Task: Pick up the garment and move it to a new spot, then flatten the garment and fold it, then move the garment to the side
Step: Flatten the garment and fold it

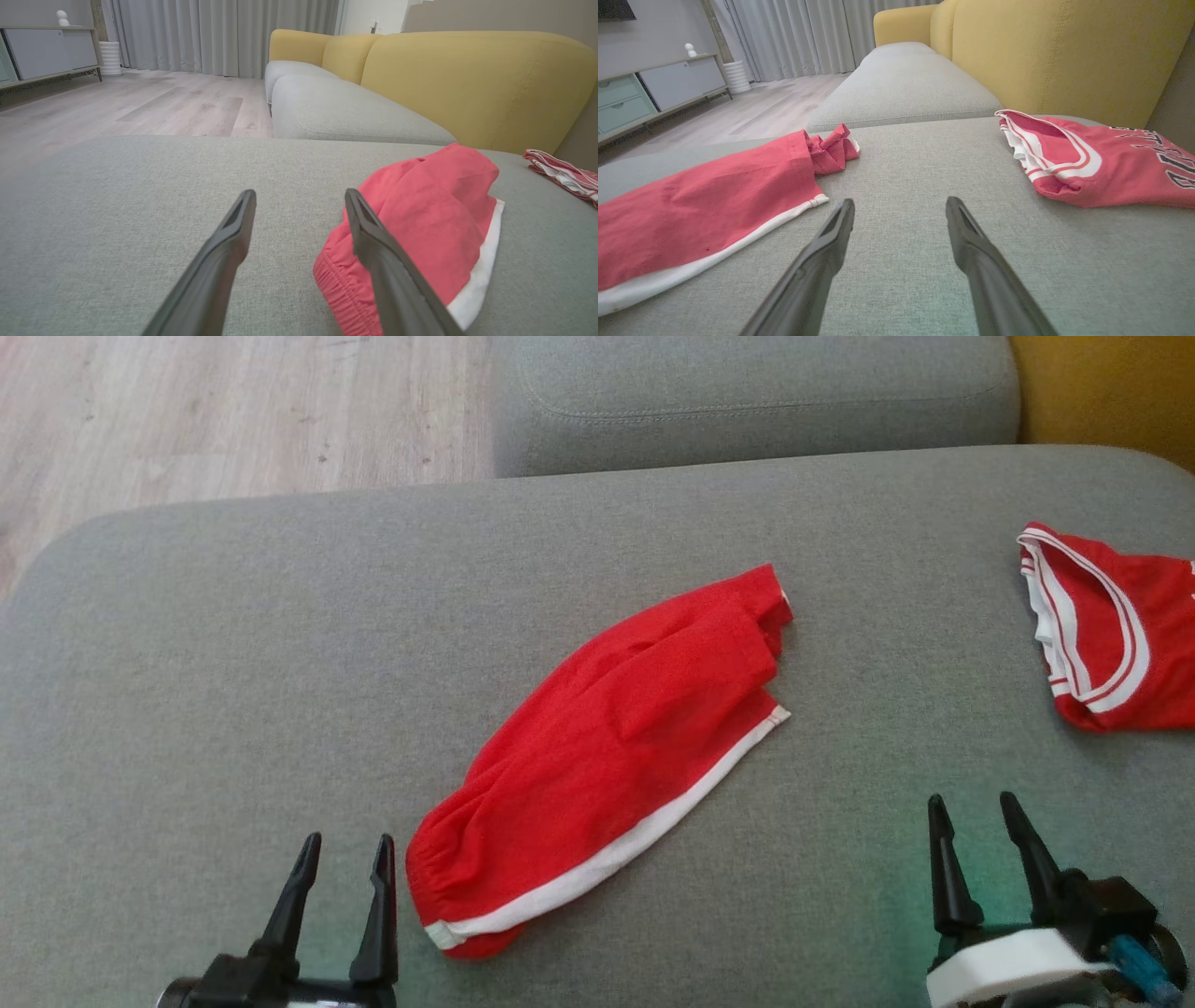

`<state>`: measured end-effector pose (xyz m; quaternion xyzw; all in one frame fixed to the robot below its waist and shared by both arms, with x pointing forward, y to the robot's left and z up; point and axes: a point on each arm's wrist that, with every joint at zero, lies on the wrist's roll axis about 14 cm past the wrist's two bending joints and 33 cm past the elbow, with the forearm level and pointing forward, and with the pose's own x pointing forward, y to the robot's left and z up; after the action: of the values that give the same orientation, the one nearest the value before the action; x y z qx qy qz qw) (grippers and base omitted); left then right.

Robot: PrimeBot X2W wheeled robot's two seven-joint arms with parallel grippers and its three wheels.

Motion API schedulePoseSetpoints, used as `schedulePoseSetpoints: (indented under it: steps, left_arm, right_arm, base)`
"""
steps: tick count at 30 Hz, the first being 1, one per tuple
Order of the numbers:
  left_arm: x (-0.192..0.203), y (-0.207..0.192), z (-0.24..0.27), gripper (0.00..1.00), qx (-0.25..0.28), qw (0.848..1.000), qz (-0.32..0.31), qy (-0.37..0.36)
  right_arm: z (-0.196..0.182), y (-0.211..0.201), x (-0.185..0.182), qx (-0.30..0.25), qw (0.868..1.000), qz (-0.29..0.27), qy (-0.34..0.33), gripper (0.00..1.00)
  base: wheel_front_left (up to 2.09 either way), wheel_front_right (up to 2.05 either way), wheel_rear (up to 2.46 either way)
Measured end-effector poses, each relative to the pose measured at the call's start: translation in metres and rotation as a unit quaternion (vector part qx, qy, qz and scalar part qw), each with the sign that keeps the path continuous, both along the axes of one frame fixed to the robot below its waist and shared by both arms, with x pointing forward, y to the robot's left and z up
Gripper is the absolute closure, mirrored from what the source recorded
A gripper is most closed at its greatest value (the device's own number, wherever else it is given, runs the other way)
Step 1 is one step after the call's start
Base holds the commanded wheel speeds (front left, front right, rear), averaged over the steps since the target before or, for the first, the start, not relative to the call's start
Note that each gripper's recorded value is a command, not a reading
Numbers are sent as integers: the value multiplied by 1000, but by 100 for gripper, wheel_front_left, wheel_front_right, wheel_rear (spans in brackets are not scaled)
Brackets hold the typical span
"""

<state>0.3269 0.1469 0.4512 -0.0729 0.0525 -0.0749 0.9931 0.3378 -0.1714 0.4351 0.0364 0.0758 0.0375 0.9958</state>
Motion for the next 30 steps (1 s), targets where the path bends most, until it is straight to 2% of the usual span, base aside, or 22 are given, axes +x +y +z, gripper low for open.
schedulePoseSetpoints:
  steps: [6, 9, 11, 15, 19, 22, 24, 30]
  left_arm:
    - [1, 1, -7, 0, -2, 1000, -1, 12]
    - [-3, -4, -22, 0, -18, 997, -15, 71]
    - [-9, -12, -33, 0, -21, 990, -45, 130]
    - [-11, -5, -33, 0, -13, 981, -65, 182]
    - [-22, -14, -40, 0, -35, 967, -82, 237]
    - [-35, -24, -48, 0, -62, 954, -96, 277]
    - [-41, -27, -54, 0, -60, 947, -103, 297]
    - [-47, -29, -64, 0, -67, 938, -103, 323]
  right_arm:
    - [12, 3, 12, 36, 999, -6, -19, 0]
    - [26, 19, 32, 35, 999, 22, -33, 0]
    - [26, 38, 44, 16, 998, 66, -9, 0]
    - [24, 51, 69, -18, 992, 115, 41, 0]
    - [-1, 60, 80, -53, 980, 153, 112, 0]
    - [-24, 71, 81, -64, 969, 176, 159, 0]
    - [-38, 78, 81, -74, 962, 191, 184, 0]
    - [-54, 90, 96, -85, 952, 208, 208, 0]
  base:
    - [0, 0, 0]
    - [0, 0, 0]
    - [0, 0, 0]
    - [0, 0, 0]
    - [0, 0, 0]
    - [0, 0, 0]
    - [0, 0, 0]
    - [0, 0, 0]
